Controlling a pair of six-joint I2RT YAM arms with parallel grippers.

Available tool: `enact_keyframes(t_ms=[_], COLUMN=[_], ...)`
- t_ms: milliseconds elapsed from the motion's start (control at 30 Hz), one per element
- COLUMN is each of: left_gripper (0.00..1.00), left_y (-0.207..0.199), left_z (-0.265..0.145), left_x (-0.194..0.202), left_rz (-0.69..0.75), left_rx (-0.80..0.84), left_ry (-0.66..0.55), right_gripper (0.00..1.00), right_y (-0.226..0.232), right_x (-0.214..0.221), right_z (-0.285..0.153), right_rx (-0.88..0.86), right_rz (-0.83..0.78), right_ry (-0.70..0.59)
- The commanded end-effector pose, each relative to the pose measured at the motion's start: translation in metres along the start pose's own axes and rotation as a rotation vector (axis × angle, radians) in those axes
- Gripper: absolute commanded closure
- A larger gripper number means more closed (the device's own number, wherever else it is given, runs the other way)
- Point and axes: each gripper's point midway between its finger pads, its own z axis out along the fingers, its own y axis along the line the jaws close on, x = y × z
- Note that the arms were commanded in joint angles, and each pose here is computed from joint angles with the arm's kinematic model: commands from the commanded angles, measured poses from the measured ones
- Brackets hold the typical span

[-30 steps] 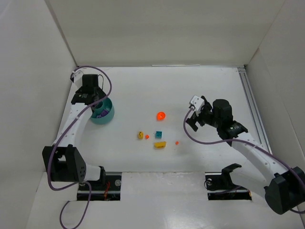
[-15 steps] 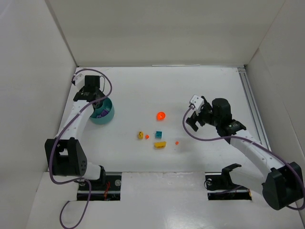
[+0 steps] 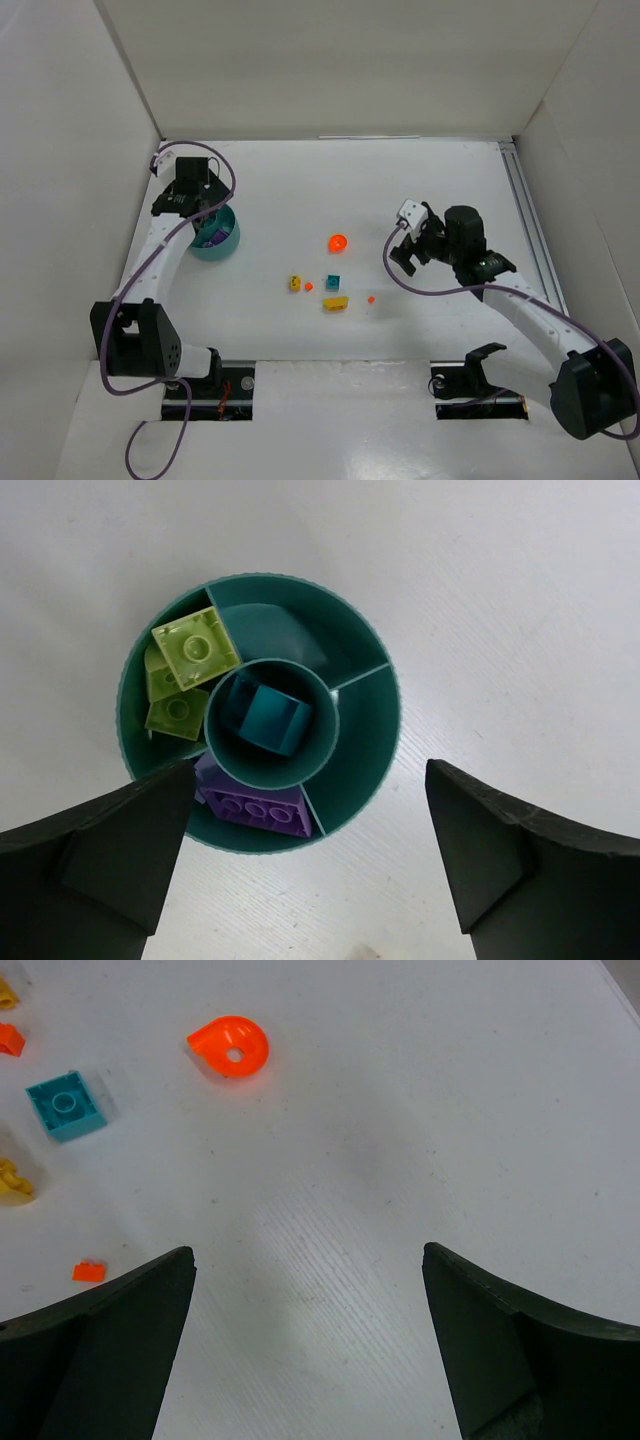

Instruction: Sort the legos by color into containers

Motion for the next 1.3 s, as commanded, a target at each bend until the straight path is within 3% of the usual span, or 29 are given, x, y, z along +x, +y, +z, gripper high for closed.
enact_keyframes(t_ms=[0,200,400,533,733,867,1100,1267], left_gripper=[0.0,0.0,0.02,0.05,0.08,0.17,0.22,0.44], left_y=[-0.035,-0.109,-0.158,-0.168,-0.16,-0.155,-0.135,-0.127], left_z=[-0.044,-0.093,-0.126,-0.133,-0.126,-0.118,-0.1,-0.095], left_x=[-0.032,0.029,0.163,0.214,0.266,0.284,0.308,0.322], left_rz=[-0.019,0.193,0.592,0.681,0.785,0.804,0.831,0.858], left_rx=[0.164,0.407,0.636,0.739,0.707,0.646,0.521,0.489], left_ry=[-0.112,-0.072,0.058,0.148,0.219,0.245,0.28,0.287], right_gripper=[0.0,0.0,0.0,0.0,0.0,0.0,0.0,0.0], right_y=[-0.002,-0.004,-0.02,-0.029,-0.035,-0.033,-0.038,-0.038], right_x=[-0.013,-0.005,0.055,0.103,0.117,0.117,0.113,0.113], right_z=[-0.006,-0.014,-0.037,-0.065,-0.084,-0.092,-0.105,-0.105], right_rx=[0.007,0.056,0.251,0.39,0.457,0.478,0.527,0.527], right_rz=[-0.006,0.061,0.273,0.392,0.446,0.441,0.436,0.436], right_ry=[-0.045,-0.027,0.193,0.378,0.377,0.376,0.372,0.372])
